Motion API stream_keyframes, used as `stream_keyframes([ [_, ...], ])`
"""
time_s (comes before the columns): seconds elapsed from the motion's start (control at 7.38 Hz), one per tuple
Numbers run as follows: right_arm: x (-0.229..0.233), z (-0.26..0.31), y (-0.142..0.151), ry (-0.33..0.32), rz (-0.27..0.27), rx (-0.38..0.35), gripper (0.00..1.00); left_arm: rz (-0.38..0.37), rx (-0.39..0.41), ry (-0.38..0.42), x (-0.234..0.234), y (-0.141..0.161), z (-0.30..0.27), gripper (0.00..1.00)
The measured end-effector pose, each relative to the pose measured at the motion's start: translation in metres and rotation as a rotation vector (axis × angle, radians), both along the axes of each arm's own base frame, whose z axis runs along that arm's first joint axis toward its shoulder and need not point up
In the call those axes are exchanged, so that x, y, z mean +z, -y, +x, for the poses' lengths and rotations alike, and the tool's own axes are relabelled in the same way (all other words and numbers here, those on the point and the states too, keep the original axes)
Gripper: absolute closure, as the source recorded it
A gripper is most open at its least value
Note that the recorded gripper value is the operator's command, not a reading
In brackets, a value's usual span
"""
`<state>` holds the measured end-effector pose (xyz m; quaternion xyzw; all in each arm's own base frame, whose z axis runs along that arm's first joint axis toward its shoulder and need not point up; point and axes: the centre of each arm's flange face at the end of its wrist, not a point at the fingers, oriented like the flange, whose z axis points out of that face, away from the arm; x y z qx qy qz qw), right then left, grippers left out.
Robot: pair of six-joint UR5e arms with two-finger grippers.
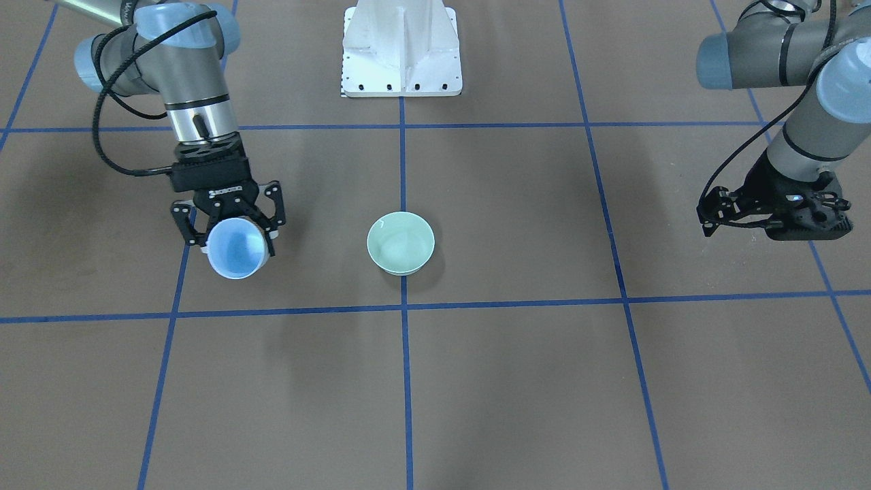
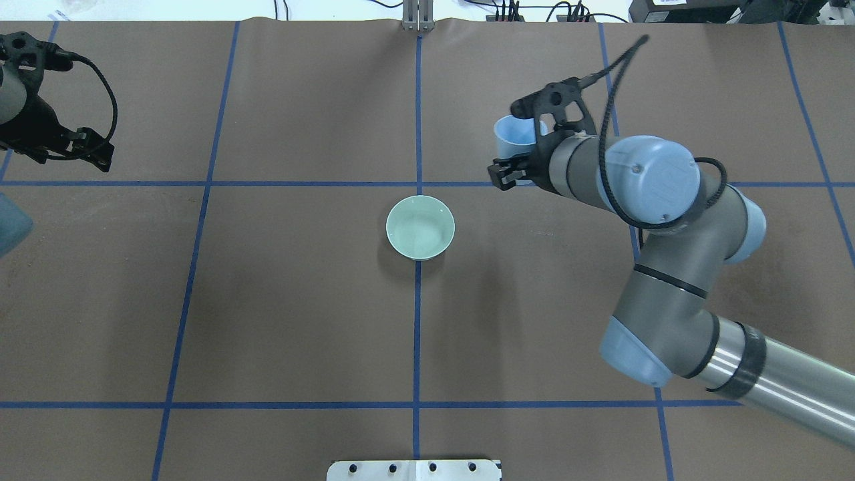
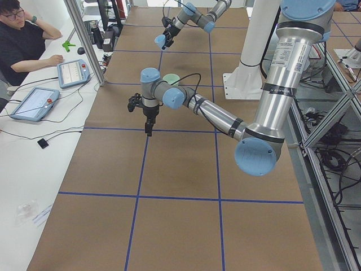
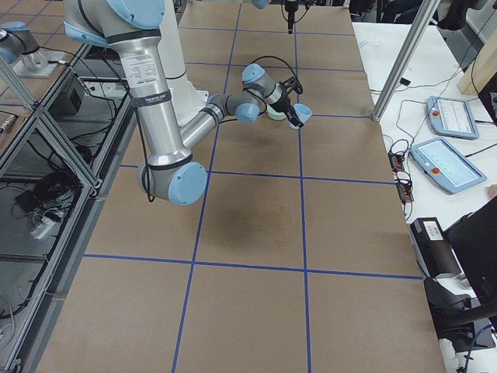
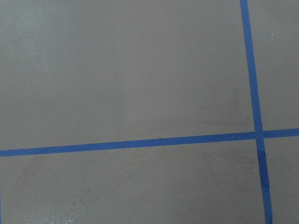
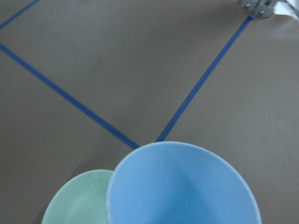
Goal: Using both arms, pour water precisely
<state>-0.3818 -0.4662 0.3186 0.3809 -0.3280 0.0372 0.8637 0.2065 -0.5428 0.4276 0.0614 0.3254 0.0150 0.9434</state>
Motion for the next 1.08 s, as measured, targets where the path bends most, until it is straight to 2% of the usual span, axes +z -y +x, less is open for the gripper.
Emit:
stream_keyframes([
  [0.27, 0.057, 0.034, 0.0, -0.02, -0.052, 0.242, 1.0, -0.006, -0.014, -0.005, -0.003, -0.001, 0.0, 0.0],
  [0.54, 0.102, 0.057, -0.003, 0.051, -0.118, 0.475, 1.0, -0.007, -0.017, -0.006, -0.003, -0.001, -0.001, 0.0],
  [0.68, 0.127, 0.06, -0.008, 0.049, -0.124, 0.555, 1.0, -0.008, -0.019, -0.006, -0.004, -0.001, -0.001, 0.0],
  [0.81, 0.149, 0.055, -0.017, 0.036, -0.122, 0.594, 1.0, -0.01, -0.024, -0.008, -0.005, -0.002, -0.001, 0.0],
  [1.08, 0.17, 0.024, -0.046, 0.051, -0.103, 0.617, 1.0, -0.013, -0.033, -0.014, -0.008, -0.003, -0.001, 0.0],
])
